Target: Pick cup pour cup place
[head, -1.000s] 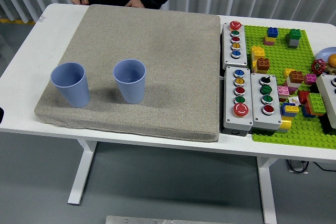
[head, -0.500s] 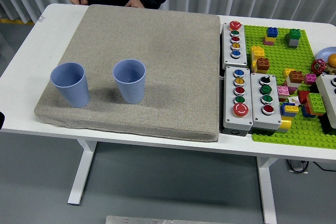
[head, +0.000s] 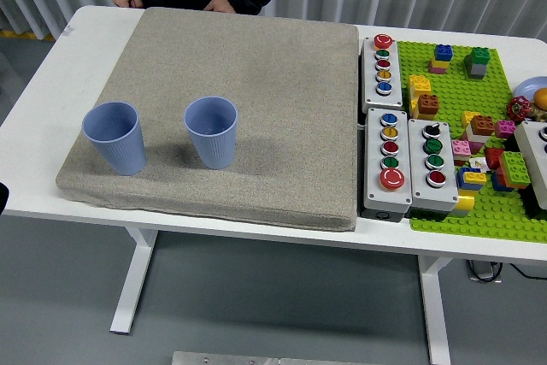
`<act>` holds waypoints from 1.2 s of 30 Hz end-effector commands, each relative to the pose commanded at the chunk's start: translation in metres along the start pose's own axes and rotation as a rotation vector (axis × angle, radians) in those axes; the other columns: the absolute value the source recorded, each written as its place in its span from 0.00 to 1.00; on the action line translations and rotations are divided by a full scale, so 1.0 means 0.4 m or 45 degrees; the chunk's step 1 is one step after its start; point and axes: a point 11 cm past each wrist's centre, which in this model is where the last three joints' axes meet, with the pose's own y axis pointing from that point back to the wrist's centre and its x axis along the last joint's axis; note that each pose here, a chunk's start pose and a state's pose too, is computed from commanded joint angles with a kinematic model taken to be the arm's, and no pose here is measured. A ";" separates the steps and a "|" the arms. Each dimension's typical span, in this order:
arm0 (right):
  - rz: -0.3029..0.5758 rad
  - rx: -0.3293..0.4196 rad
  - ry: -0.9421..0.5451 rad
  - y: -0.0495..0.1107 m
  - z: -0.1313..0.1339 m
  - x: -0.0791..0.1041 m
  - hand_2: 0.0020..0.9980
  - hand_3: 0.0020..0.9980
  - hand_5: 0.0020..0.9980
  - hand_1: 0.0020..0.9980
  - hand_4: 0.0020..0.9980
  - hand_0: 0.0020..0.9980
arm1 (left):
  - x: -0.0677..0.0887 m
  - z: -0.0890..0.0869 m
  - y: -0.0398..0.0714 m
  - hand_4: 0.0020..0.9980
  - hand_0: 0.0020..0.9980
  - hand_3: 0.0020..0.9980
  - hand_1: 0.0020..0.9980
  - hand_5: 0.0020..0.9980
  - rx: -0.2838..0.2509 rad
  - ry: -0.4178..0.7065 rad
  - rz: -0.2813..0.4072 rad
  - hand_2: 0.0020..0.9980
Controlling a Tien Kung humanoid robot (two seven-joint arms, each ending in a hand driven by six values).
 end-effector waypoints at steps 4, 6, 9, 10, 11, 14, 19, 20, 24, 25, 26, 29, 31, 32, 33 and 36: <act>-0.001 0.001 -0.002 0.000 -0.001 -0.001 0.72 0.68 0.31 0.68 0.30 0.72 | -0.002 0.001 -0.001 0.89 0.98 1.00 0.97 1.00 -0.001 0.000 -0.002 1.00; 0.000 0.002 -0.004 0.000 -0.001 -0.001 0.72 0.68 0.31 0.68 0.30 0.72 | -0.001 0.003 -0.001 0.88 0.98 1.00 0.97 1.00 -0.002 -0.001 -0.002 1.00; -0.001 0.003 -0.002 0.001 -0.003 -0.002 0.72 0.68 0.31 0.68 0.30 0.72 | 0.000 0.006 -0.002 0.88 0.98 1.00 0.97 1.00 -0.007 0.004 -0.001 1.00; -0.001 0.005 -0.002 0.001 -0.005 -0.002 0.72 0.68 0.31 0.68 0.30 0.72 | -0.001 0.006 -0.002 0.88 0.98 1.00 0.97 1.00 -0.007 0.005 -0.002 1.00; -0.001 0.005 -0.002 0.001 -0.006 -0.002 0.72 0.68 0.31 0.68 0.30 0.72 | -0.002 0.007 -0.003 0.88 0.97 1.00 0.97 1.00 -0.007 0.006 -0.002 1.00; -0.002 0.009 -0.004 0.001 -0.009 -0.003 0.72 0.68 0.31 0.68 0.30 0.72 | -0.005 0.009 -0.004 0.88 0.97 1.00 0.97 1.00 -0.010 0.008 -0.005 1.00; -0.001 0.012 -0.004 0.002 -0.011 -0.004 0.72 0.68 0.31 0.68 0.30 0.72 | -0.009 0.009 -0.005 0.88 0.97 1.00 0.96 1.00 -0.009 0.010 -0.009 1.00; -0.001 0.012 -0.002 0.002 -0.011 -0.004 0.72 0.68 0.31 0.68 0.30 0.72 | -0.008 0.009 -0.005 0.88 0.97 1.00 0.96 1.00 -0.010 0.011 -0.007 1.00; 0.000 0.008 -0.017 0.001 -0.005 -0.005 0.72 0.68 0.31 0.68 0.30 0.72 | -0.006 0.013 -0.006 0.88 0.97 1.00 0.96 1.00 -0.015 0.009 -0.004 1.00; -0.001 0.008 -0.017 0.001 -0.005 -0.006 0.72 0.68 0.31 0.68 0.30 0.72 | -0.006 0.014 -0.006 0.88 0.97 1.00 0.96 1.00 -0.016 0.008 -0.004 1.00; -0.001 0.007 -0.016 0.001 -0.004 -0.006 0.72 0.68 0.31 0.68 0.30 0.72 | -0.007 0.015 -0.006 0.88 0.97 1.00 0.96 1.00 -0.017 0.009 -0.005 1.00; -0.002 0.006 -0.015 0.001 -0.004 -0.007 0.72 0.68 0.31 0.68 0.30 0.72 | -0.007 0.015 -0.007 0.88 0.97 1.00 0.96 1.00 -0.018 0.010 -0.005 1.00; -0.003 0.006 -0.013 0.001 -0.005 -0.008 0.72 0.68 0.31 0.68 0.30 0.72 | -0.010 0.017 -0.009 0.88 0.97 1.00 0.96 1.00 -0.020 0.012 -0.007 1.00; -0.004 0.007 -0.013 0.001 -0.005 -0.009 0.72 0.68 0.31 0.68 0.30 0.72 | -0.010 0.018 -0.010 0.88 0.97 1.00 0.96 1.00 -0.021 0.012 -0.007 1.00; -0.004 0.008 -0.014 0.002 -0.006 -0.009 0.72 0.68 0.31 0.68 0.30 0.72 | -0.011 0.019 -0.010 0.88 0.97 1.00 0.96 1.00 -0.022 0.013 -0.008 1.00; -0.005 0.011 -0.016 0.002 -0.009 -0.010 0.72 0.68 0.31 0.68 0.30 0.72 | -0.013 0.022 -0.012 0.87 0.97 1.00 0.96 1.00 -0.027 0.014 -0.011 1.00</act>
